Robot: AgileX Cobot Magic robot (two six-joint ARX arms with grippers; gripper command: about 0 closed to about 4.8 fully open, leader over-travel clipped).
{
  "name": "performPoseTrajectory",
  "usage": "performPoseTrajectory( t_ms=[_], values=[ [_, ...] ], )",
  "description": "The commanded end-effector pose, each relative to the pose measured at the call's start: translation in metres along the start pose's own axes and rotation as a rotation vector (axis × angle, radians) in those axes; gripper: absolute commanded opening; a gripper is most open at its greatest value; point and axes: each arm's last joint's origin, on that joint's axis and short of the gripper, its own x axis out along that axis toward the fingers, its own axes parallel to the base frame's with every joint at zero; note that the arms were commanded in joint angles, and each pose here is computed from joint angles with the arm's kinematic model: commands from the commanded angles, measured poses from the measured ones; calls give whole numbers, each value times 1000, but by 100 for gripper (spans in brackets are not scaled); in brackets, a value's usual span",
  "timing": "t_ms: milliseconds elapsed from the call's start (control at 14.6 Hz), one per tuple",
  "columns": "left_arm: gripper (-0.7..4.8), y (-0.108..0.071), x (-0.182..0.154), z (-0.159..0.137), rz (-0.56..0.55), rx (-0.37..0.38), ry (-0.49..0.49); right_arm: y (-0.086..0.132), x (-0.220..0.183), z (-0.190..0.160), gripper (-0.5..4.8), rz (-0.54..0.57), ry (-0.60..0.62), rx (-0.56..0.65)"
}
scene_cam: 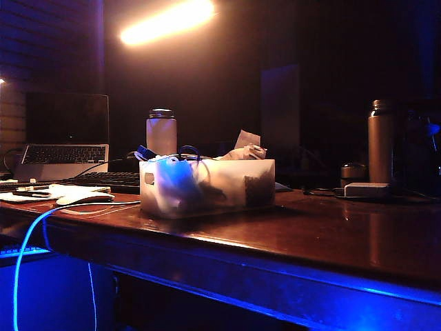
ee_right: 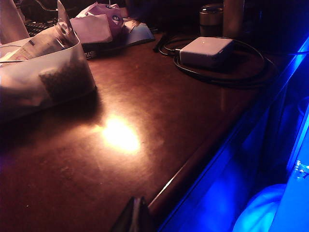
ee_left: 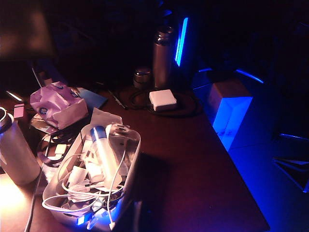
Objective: Pick up the liquid glue and place it into the translucent box.
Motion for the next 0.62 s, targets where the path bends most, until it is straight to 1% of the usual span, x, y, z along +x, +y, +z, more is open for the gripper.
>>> performPoseTrajectory(
  t_ms=[69, 206, 275, 343, 412, 481, 618],
  values=[
    [-5, -1, -2, 2, -3, 6, -12, 0, 0, 0, -5, 0, -4, -1],
    [-5, -1, -2, 2, 3, 10, -13, 0, 0, 0, -5, 0, -4, -1],
    [-5, 0, -2, 3, 28, 25, -17, 0, 0, 0, -5, 0, -4, -1],
    [-5, 1, -1, 2, 42, 22, -10, 0, 0, 0, -5, 0, -4, -1],
    [-5, 5, 0, 0, 104, 21, 3, 0, 0, 0, -5, 0, -4, -1],
    [-5, 14, 3, -7, 180, 23, 17, 0, 0, 0, -5, 0, -4, -1],
    [-5, 30, 11, -31, 201, -25, 25, 0, 0, 0, -5, 1, -4, -1]
  ],
)
